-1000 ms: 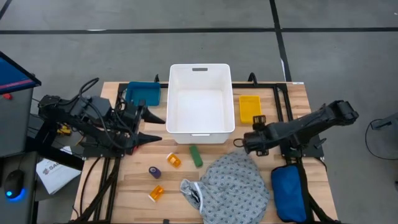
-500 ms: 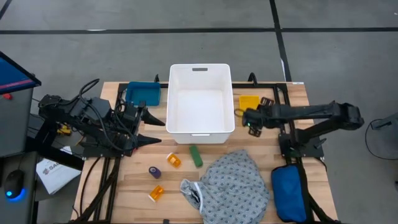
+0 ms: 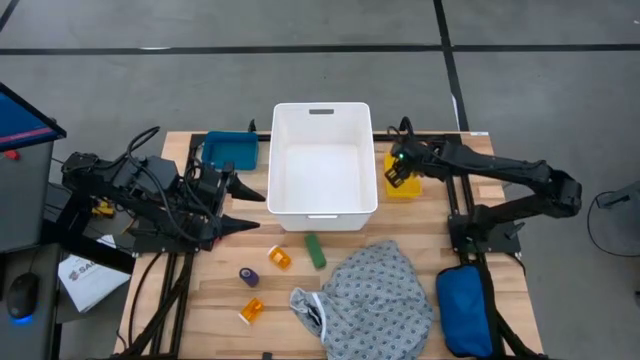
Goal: Pick & place medical supplies in basket/bin
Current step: Put the top orange pill bottle into the yellow bin, then put the bottom orange pill bottle into the yellow bin
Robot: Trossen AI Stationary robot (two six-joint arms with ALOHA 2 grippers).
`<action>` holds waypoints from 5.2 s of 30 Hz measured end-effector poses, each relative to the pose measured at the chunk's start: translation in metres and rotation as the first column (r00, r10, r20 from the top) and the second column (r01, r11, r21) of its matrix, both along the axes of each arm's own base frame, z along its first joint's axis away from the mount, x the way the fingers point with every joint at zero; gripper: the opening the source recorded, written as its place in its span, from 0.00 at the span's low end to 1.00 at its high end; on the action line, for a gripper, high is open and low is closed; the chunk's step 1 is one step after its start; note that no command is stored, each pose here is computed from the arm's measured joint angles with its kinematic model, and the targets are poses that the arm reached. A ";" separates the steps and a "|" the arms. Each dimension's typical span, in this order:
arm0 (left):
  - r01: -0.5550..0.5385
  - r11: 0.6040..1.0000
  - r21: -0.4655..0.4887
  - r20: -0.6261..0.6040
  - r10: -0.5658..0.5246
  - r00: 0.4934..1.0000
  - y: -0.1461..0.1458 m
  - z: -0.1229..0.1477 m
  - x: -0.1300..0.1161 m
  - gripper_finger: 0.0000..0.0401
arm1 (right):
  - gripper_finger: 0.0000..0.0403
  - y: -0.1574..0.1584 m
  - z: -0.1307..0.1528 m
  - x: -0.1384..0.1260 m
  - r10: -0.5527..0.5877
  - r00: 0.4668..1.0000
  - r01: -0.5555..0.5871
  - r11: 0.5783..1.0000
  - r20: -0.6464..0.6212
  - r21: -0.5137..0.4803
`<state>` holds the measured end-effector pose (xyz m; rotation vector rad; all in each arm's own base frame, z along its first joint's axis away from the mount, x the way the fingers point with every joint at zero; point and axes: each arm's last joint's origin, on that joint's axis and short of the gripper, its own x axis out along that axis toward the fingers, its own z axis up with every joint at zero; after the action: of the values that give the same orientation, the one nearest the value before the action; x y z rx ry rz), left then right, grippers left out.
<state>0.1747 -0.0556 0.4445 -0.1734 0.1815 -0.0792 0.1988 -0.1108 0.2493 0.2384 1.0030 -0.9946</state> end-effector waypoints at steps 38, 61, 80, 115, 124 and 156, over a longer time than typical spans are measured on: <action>-0.017 1.000 -0.015 -0.002 0.017 1.000 0.000 0.000 0.000 0.68 | 0.51 -0.032 -0.064 -0.017 -0.343 0.874 0.343 0.937 0.345 0.063; 0.066 0.976 -0.206 -0.423 -0.150 0.894 -0.021 -0.037 -0.020 0.68 | 0.49 0.060 0.013 -0.031 -0.083 0.711 0.032 0.996 0.698 0.086; -0.219 0.823 -0.524 -0.770 -0.349 0.534 -0.197 -0.117 -0.032 0.76 | 0.48 0.136 0.035 -0.045 0.002 0.514 -0.213 0.969 0.858 0.125; -0.730 0.680 -0.066 -0.869 0.320 0.377 -0.199 -0.279 0.016 0.86 | 0.48 0.151 0.064 -0.058 0.132 0.299 -0.366 0.931 0.945 -0.014; -0.724 0.685 -0.074 -0.884 0.291 0.365 -0.195 -0.294 0.012 0.86 | 0.48 0.154 0.064 -0.059 0.134 0.295 -0.384 0.923 0.946 -0.011; -0.722 0.685 -0.098 -0.895 0.257 0.365 -0.196 -0.298 0.012 0.53 | 0.48 0.155 0.063 -0.058 0.132 0.300 -0.383 0.924 0.945 -0.007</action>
<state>0.1863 -0.2515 0.1465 -0.7933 1.1027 0.6493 0.1412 0.0444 0.3127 0.7298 0.0122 -0.2658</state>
